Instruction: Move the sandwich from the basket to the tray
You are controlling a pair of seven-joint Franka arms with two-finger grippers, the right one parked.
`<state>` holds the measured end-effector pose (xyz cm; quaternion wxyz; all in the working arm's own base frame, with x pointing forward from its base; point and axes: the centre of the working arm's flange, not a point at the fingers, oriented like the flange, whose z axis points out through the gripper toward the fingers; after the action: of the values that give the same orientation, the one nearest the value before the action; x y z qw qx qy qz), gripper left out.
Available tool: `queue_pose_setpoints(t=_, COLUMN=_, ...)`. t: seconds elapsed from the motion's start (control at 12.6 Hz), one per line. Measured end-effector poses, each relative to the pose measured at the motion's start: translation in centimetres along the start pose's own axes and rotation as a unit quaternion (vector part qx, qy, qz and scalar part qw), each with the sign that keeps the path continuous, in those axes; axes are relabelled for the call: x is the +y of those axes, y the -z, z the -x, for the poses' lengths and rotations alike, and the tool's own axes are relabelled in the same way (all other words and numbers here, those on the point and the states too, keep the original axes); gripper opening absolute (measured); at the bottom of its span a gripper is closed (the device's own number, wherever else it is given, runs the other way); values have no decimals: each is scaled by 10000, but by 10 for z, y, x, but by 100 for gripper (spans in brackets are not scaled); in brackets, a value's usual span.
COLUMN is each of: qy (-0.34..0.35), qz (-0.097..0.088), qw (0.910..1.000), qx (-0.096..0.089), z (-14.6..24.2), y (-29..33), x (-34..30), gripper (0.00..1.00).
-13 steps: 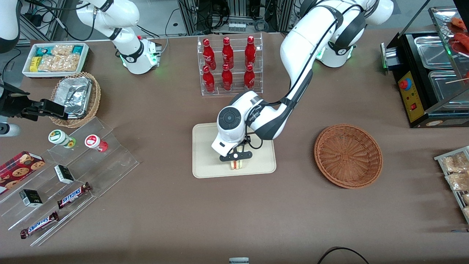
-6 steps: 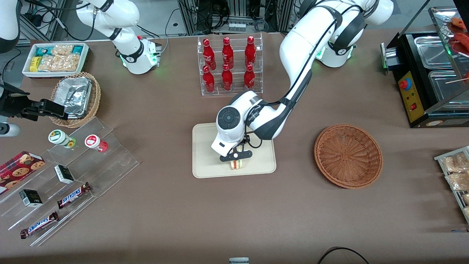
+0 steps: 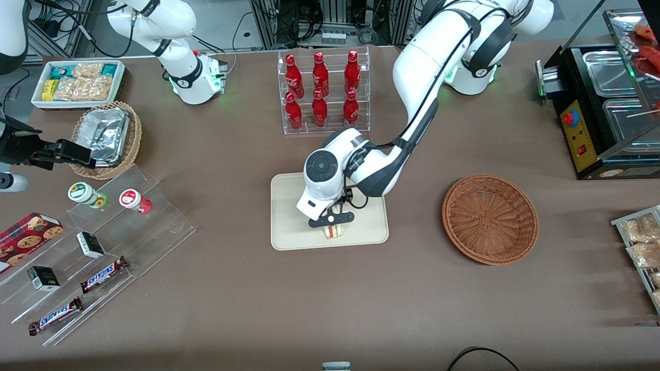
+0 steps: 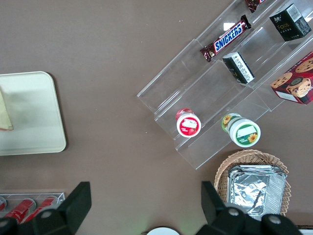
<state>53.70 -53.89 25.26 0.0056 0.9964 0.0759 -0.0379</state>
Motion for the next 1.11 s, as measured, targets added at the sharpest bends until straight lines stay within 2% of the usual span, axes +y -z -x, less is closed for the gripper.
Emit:
queue_pose_setpoints(t=0.08, qy=5, qz=44, qw=10000, qx=41, z=-1, y=13, x=1, gripper=99)
queue_pose_setpoints(t=0.16, qy=10, qz=73, qw=9999, qx=78, z=-3, y=28, x=0, gripper=100)
queue_pose_setpoints(t=0.4, qy=-45, qz=130, qw=9997, qx=193, z=-11, y=88, x=-14, gripper=100)
queue_pose_setpoints(t=0.71, qy=-391, qz=92, qw=9988, qx=286, z=-31, y=154, x=-51, gripper=100)
queue_pose_setpoints(t=0.87, qy=-372, qz=-62, qw=9991, qx=195, z=-45, y=173, x=-79, gripper=100)
queue_pose_setpoints(t=1.11, qy=-223, qz=-115, qw=9996, qx=141, z=-83, y=191, x=-143, gripper=100)
